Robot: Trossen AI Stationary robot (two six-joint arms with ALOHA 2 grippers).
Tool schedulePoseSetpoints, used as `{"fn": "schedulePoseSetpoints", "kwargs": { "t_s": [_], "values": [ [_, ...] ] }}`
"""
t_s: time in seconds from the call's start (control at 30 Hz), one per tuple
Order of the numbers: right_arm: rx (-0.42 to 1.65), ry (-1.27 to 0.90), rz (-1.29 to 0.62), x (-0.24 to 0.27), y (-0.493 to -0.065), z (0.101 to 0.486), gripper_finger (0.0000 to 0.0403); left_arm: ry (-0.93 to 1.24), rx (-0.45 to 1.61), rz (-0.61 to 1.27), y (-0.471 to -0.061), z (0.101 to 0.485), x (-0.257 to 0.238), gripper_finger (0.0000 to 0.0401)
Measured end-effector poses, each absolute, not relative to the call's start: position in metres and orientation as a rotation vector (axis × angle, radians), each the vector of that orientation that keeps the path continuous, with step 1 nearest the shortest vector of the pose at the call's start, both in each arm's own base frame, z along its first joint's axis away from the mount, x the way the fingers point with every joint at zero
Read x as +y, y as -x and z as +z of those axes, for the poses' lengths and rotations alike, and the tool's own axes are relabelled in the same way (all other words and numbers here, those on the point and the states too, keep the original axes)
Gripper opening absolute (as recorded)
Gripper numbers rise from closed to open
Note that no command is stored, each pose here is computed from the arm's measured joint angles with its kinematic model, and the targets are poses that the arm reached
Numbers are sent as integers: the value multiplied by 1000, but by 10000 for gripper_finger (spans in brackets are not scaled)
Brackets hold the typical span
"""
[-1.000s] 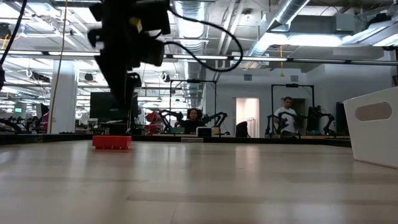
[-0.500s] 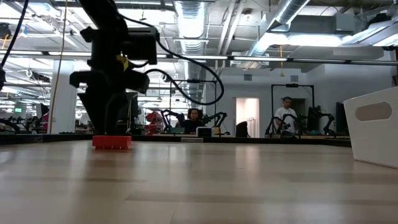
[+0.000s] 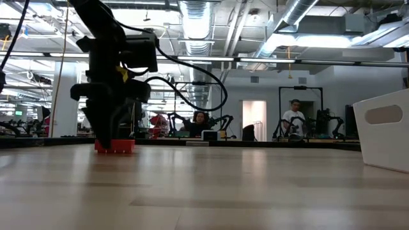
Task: Sort blocks by size
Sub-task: Put the big orange game piece into the gray bin
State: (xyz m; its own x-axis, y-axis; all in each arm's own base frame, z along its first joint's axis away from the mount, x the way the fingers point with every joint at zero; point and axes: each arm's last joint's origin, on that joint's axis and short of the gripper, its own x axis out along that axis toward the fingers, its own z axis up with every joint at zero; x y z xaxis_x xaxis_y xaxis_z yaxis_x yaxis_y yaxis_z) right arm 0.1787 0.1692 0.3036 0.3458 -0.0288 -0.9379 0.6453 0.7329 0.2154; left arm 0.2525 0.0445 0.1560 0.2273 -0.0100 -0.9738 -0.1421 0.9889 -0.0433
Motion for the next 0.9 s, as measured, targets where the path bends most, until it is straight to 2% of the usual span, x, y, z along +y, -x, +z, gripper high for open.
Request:
{"fn": "schedulePoseSetpoints", "kwargs": {
  "t_s": [0.07,0.33,0.63,0.9],
  "values": [
    [1142,-624,-469,168,-181,304,279,144,1338,101,-252,156,44,118],
    [1011,-603,-434,171,-178,311,279,281,1238,151,-261,170,43,118],
    [605,-495,-418,172,-192,326,279,409,757,50,-294,229,28,118],
    [414,-370,-364,145,-225,354,283,481,345,-92,-319,280,8,118]
  ]
}}
